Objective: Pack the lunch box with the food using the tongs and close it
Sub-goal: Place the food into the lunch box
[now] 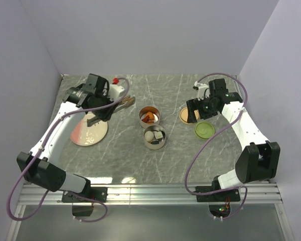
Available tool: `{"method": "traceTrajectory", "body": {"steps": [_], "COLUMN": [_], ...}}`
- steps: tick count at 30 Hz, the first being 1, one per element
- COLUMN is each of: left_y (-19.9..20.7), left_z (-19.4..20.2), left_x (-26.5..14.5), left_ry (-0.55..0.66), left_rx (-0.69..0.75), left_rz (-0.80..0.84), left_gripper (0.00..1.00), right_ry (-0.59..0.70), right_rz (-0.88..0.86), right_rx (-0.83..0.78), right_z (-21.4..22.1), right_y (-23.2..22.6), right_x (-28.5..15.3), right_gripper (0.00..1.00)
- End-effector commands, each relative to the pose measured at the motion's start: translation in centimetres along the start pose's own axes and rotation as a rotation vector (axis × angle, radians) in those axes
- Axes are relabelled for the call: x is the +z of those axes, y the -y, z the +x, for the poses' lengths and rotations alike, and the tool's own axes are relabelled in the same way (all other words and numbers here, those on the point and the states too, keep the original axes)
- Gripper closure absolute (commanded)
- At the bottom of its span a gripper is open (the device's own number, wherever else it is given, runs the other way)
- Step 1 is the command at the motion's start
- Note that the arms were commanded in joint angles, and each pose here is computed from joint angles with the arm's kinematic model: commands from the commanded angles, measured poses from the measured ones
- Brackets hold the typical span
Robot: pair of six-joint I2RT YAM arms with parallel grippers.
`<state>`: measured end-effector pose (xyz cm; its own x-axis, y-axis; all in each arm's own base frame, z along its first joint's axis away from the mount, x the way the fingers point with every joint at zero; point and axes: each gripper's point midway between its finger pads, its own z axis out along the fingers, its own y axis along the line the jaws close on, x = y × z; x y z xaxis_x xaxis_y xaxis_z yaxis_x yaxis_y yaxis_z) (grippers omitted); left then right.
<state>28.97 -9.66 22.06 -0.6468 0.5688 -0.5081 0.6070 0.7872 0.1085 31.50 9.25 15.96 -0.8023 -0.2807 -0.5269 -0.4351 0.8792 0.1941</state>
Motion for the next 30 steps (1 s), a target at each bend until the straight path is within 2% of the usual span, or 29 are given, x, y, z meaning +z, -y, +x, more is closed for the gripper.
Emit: {"method": "traceTrajectory", "body": {"steps": [1, 8, 25, 30], "left_y": [3.1, 6.5, 6.9, 6.5], "left_z": [-4.1, -6.4, -6.7, -6.6], "left_x": [0.4, 4.1, 9.5, 9.7], "left_ry": [0.09, 0.062, -0.028, -0.038], "left_rx": [0.089, 0.173, 0.181, 0.186], "left_rz": [0.087, 0.14, 0.12, 0.104], "left_gripper": [0.7, 0.69, 0.63, 0.5], "right_ry": [0.041, 0.044, 0.051, 0.05], "right_rz": [0.008, 0.029, 0.03, 0.032], "right_rx": [-0.009, -0.008, -0.003, -0.003], "right_z": [-1.6, -1.4, -1.5, -1.5], "right_y": [-0.1, 0.2, 0.3, 0.3], "right_x": [-0.5, -0.8, -0.9, -1.0], "right_gripper": [0.0, 0.0, 0.0, 0.0]}}
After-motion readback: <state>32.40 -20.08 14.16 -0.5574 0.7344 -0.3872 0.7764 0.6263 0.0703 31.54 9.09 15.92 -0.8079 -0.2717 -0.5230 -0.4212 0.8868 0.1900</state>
